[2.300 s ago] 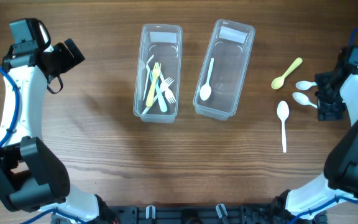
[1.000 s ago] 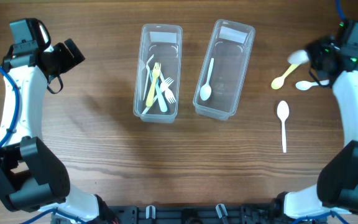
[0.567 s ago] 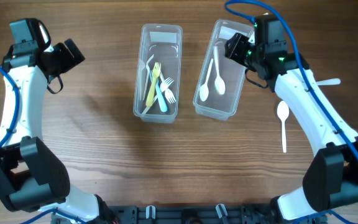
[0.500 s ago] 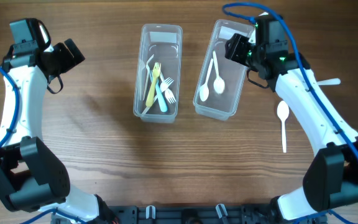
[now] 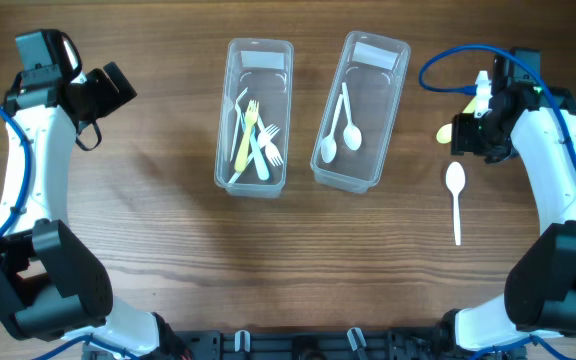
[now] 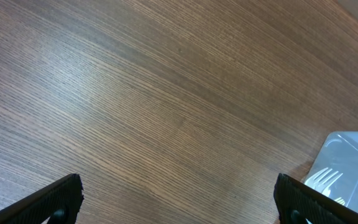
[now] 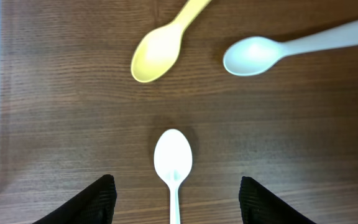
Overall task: Pack container
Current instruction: 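Grasp the white spoon lying near the right gripper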
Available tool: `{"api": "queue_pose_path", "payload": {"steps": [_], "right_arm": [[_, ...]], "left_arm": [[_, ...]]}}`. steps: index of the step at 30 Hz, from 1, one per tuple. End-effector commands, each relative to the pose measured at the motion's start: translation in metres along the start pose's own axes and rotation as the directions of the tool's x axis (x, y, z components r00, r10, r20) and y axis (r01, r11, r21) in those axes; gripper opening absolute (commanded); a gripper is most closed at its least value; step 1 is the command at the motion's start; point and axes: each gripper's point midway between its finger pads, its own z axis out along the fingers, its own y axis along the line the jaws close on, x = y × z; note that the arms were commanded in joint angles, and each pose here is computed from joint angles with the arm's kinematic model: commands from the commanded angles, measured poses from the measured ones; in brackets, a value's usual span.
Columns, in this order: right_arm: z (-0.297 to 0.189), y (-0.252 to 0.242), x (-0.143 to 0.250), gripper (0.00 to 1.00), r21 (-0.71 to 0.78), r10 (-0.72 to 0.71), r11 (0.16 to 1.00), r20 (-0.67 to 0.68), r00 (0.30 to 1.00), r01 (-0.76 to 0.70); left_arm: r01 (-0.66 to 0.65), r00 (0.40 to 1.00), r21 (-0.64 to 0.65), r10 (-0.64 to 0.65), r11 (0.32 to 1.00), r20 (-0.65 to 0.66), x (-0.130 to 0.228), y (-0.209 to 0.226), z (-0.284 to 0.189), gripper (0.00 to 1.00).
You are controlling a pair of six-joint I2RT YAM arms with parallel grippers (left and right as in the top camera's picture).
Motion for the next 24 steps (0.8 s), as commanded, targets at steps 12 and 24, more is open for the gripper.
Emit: {"api": "queue_pose_path", "payload": {"steps": [12, 24], "right_arm": [[0.074, 0.018, 0.088, 0.46, -0.041, -0.020, 0.999, -0.193, 0.981, 0.013], [0.088, 0.017, 0.068, 0.04, -0.027, 0.028, 0.999, -0.074, 0.997, -0.030]], "left_arm": [[0.012, 1.000, 0.002, -0.012, 1.000, 0.023, -0.005, 0.001, -0.007, 1.00], [0.012, 1.000, 0.002, -0.012, 1.000, 0.023, -0.005, 0.001, -0.007, 1.00]]}}
